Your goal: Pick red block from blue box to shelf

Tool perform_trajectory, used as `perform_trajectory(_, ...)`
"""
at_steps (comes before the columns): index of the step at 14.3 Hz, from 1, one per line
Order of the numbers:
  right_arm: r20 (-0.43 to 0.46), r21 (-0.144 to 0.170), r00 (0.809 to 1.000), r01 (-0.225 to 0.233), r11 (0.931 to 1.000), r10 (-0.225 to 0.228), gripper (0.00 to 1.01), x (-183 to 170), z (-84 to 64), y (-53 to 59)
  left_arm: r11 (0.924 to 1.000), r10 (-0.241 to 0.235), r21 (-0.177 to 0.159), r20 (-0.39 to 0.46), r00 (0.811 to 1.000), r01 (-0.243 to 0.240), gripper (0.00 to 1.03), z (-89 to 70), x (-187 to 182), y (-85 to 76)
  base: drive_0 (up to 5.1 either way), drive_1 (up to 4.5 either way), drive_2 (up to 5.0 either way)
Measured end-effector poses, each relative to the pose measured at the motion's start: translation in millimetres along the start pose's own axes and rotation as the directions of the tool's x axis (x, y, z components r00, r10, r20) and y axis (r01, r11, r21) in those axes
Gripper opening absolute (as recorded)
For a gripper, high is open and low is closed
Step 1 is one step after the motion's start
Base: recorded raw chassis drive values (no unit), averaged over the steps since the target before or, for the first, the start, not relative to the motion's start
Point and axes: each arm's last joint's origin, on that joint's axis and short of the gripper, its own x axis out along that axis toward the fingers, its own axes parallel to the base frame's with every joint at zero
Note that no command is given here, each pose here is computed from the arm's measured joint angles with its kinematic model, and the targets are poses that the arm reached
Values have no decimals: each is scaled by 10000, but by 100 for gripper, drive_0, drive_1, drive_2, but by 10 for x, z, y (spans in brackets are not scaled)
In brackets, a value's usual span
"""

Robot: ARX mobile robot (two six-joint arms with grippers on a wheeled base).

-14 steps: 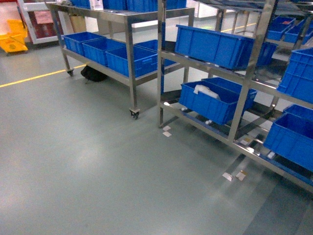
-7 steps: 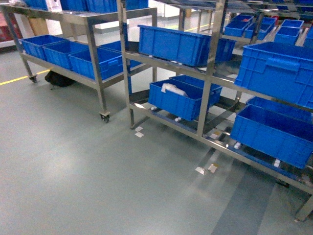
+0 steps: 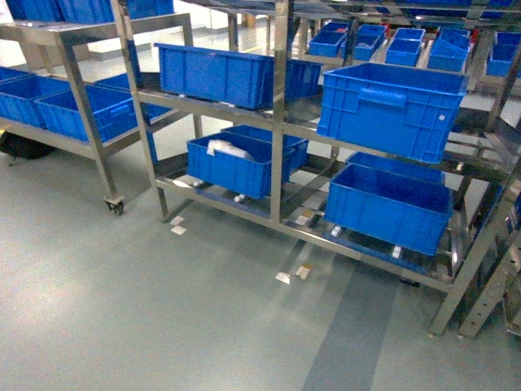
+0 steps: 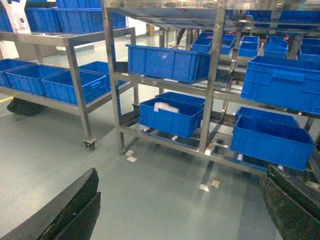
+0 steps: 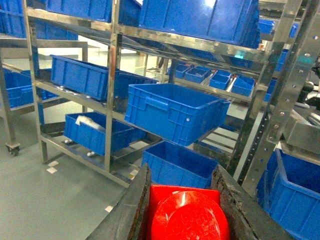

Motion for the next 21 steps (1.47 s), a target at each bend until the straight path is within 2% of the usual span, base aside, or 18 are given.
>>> perform_trajectory(7, 0, 0, 10000, 0, 10000, 0, 29, 0, 0, 0, 10000, 0, 0, 0, 10000, 0, 98, 0, 0, 0, -156, -156, -156)
perform_trajectory(21, -8, 0, 10000, 3, 10000, -3, 29, -3, 0, 0, 10000, -19, 0, 0, 10000, 19, 98, 0, 0, -1, -7, 423, -437)
